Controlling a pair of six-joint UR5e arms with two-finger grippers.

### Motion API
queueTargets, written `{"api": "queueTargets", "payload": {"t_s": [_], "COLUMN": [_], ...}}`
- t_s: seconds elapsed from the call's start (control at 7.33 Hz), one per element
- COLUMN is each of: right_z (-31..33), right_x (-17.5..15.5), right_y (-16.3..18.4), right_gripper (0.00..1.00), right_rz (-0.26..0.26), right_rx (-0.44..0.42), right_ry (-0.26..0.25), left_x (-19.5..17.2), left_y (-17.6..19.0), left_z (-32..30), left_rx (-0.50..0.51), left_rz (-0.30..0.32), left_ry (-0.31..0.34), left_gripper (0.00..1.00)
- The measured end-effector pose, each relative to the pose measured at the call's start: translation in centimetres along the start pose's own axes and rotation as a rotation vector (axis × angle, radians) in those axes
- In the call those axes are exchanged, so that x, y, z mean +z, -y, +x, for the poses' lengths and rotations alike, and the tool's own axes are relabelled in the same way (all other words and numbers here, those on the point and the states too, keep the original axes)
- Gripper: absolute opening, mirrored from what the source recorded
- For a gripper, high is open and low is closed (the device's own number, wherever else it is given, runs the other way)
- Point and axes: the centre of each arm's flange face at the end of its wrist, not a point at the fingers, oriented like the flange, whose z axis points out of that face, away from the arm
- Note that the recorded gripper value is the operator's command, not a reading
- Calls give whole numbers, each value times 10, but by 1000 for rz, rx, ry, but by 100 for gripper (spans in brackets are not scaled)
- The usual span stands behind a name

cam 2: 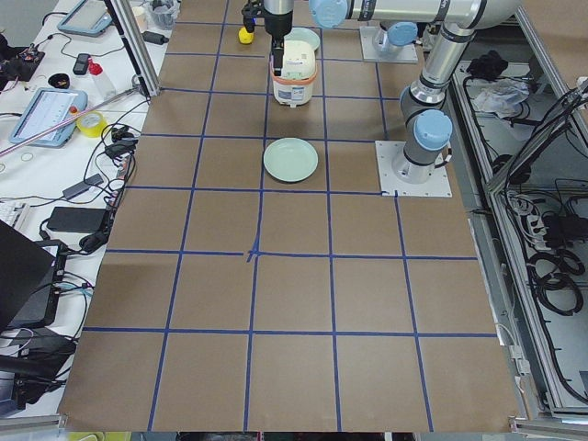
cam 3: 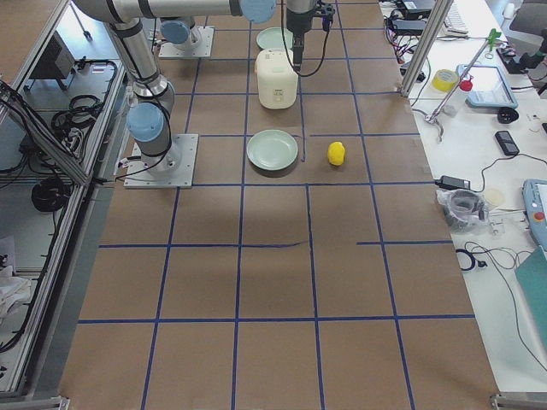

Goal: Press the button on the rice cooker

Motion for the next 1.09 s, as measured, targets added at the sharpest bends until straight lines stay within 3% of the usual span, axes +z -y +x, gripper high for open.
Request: {"api": "queueTargets", "payload": {"t_s": [0.82,1.09], "right_z": [0,-1], "right_x": [-2,-5], "right_y": [0,5], "right_gripper": [100,100], "right_rz": [4,33], "right_rx": [-3,-11], "right_ry": [3,14], "left_x": [0,0], "left_y": [0,0], "left_z": [0,0], "left_rx": [1,0], "left_rz": [0,0], "left_ry": [0,0], "left_gripper": [100,100]}}
